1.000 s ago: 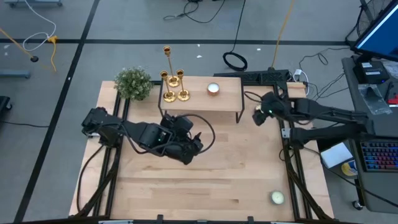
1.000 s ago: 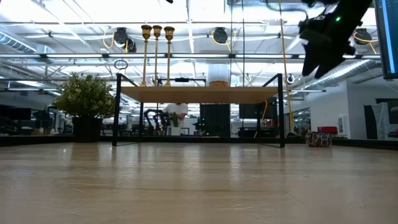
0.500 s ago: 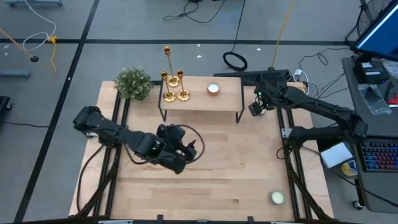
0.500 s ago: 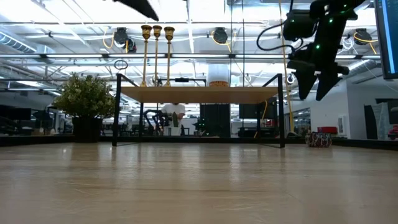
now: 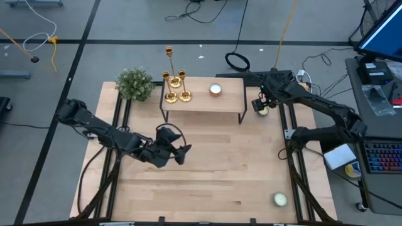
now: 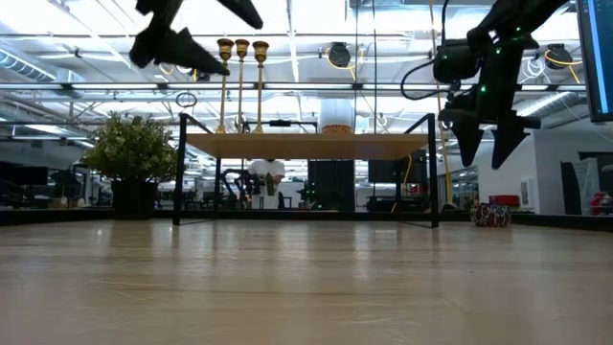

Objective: Pick & Place candle stick holders
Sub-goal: Put the red patterned scented candle on the shelf

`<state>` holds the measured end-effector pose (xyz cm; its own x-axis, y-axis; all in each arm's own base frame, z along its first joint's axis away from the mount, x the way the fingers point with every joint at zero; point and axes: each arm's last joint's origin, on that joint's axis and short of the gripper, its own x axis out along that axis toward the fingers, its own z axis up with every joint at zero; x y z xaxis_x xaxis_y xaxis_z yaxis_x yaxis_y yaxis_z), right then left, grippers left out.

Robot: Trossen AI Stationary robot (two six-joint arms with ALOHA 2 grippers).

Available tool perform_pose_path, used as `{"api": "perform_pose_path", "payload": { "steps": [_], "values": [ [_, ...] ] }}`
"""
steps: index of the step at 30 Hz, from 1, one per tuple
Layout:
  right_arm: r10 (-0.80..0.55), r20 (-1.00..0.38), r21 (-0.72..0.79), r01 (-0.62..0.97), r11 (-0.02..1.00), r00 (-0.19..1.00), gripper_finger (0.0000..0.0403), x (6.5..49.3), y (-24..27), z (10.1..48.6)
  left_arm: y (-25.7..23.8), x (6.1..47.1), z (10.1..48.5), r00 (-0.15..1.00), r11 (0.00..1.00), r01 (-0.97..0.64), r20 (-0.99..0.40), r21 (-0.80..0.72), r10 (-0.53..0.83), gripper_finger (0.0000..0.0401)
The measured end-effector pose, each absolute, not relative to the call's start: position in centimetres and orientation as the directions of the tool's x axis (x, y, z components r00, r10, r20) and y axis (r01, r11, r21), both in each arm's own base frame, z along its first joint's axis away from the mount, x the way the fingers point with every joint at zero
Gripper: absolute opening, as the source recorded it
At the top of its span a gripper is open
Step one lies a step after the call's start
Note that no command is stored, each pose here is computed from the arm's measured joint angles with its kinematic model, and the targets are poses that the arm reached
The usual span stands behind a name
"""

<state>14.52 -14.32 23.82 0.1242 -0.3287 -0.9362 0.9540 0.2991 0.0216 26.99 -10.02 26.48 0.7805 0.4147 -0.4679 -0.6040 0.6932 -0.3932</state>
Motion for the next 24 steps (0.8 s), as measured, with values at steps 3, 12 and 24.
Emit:
{"api": "perform_pose_path", "payload": {
  "steps": [3,12,24],
  "values": [
    [-0.313,-0.944,0.010,0.960,0.279,0.101,0.0320,14.5,-14.7,23.4,-9.9,26.6,25.3,0.797,0.684,-0.586,-0.463,-0.434,0.388,0.0365],
    [-0.270,-0.962,-0.009,0.981,0.193,0.045,0.0320,14.3,-16.0,22.1,-9.9,26.3,24.0,0.799,0.679,-0.576,-0.488,-0.455,0.351,0.0365],
    [-0.234,-0.971,0.020,0.995,0.102,0.044,0.0320,14.9,-16.9,19.5,-9.8,26.3,23.9,0.795,0.679,-0.581,-0.494,-0.449,0.353,0.0365]
  ]
}}
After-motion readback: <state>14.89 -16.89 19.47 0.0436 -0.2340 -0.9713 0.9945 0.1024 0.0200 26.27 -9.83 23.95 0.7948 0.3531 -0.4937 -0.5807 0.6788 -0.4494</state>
